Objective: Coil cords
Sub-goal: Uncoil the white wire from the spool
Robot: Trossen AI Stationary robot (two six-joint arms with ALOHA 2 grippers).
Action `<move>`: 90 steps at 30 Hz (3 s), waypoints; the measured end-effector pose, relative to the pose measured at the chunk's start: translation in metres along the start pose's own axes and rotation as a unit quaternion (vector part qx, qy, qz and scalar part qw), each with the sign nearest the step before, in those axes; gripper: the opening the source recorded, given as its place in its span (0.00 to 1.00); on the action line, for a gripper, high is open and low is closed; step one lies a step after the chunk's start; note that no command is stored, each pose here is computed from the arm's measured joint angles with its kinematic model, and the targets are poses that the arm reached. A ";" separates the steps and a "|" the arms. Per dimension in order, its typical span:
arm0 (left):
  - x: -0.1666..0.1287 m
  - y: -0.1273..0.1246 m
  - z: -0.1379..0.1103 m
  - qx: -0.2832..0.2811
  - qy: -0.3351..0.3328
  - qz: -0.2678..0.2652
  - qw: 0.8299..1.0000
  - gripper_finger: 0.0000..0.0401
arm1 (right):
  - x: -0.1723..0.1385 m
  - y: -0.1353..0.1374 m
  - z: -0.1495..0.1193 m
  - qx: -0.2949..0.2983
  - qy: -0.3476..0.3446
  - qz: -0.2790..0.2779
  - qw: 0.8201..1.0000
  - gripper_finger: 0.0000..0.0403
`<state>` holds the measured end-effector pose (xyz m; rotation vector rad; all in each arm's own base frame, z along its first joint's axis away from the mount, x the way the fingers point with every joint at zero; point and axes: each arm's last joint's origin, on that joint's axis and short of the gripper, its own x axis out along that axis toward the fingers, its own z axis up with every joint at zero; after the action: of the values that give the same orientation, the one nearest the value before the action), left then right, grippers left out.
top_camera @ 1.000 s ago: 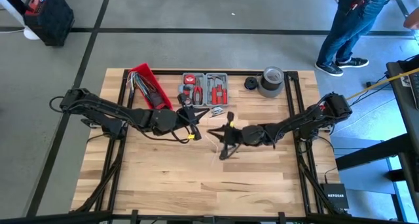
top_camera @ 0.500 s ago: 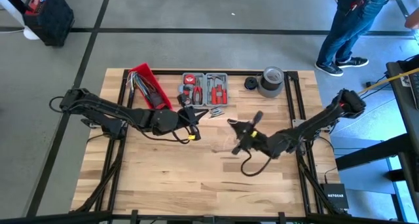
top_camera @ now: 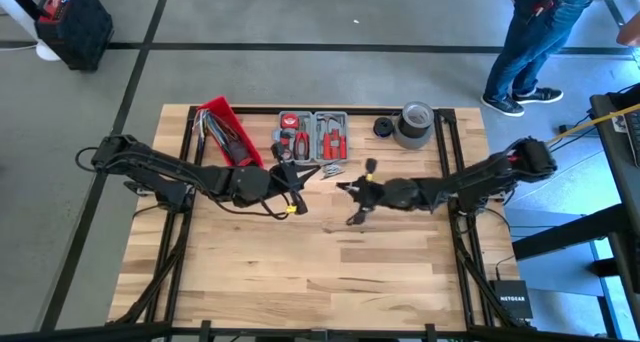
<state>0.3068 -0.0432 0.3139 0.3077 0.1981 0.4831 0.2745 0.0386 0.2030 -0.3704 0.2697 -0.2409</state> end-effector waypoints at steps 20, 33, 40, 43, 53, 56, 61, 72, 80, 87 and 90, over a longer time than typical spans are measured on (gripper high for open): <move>0.012 0.013 -0.019 0.010 0.038 0.026 0.999 0.01 | 0.006 0.067 0.079 -0.098 -0.029 0.128 0.986 0.01; 0.010 0.015 -0.023 0.020 0.059 0.035 0.997 0.01 | -0.056 0.013 0.071 -0.081 0.064 -0.080 0.991 0.01; -0.001 0.014 -0.014 0.011 0.042 0.032 0.999 0.01 | -0.055 -0.014 0.024 -0.017 0.112 -0.131 0.985 0.01; -0.004 0.012 -0.010 0.005 0.030 0.027 0.999 0.01 | -0.047 -0.020 0.008 0.036 0.132 -0.111 0.984 0.02; -0.006 0.011 -0.009 0.011 0.028 0.024 0.999 0.01 | -0.045 -0.019 0.014 0.146 0.208 0.158 0.954 0.32; -0.006 0.011 -0.009 0.011 0.028 0.024 0.999 0.01 | -0.050 -0.021 0.019 0.164 0.248 0.190 0.936 0.38; -0.006 0.011 -0.008 0.001 0.022 0.026 0.999 0.01 | -0.039 -0.024 0.032 0.161 0.161 0.117 0.967 0.40; -0.005 0.012 -0.006 -0.011 0.014 0.027 0.999 0.01 | 0.021 0.007 0.020 0.146 0.002 0.056 0.988 0.40; -0.003 0.009 -0.007 -0.014 0.010 0.024 1.000 0.01 | 0.051 0.016 0.014 0.119 -0.013 -0.041 0.992 0.40; -0.003 0.009 -0.007 -0.013 0.010 0.022 1.000 0.01 | 0.058 0.012 0.014 0.119 -0.011 -0.047 0.992 0.39; -0.004 0.008 -0.006 -0.011 0.010 0.020 1.000 0.01 | 0.056 0.014 0.015 0.108 -0.011 -0.049 0.993 0.33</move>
<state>0.2983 -0.0373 0.3109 0.2858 0.2062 0.5275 0.3343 0.0407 0.1989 -0.1708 0.2025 -0.3583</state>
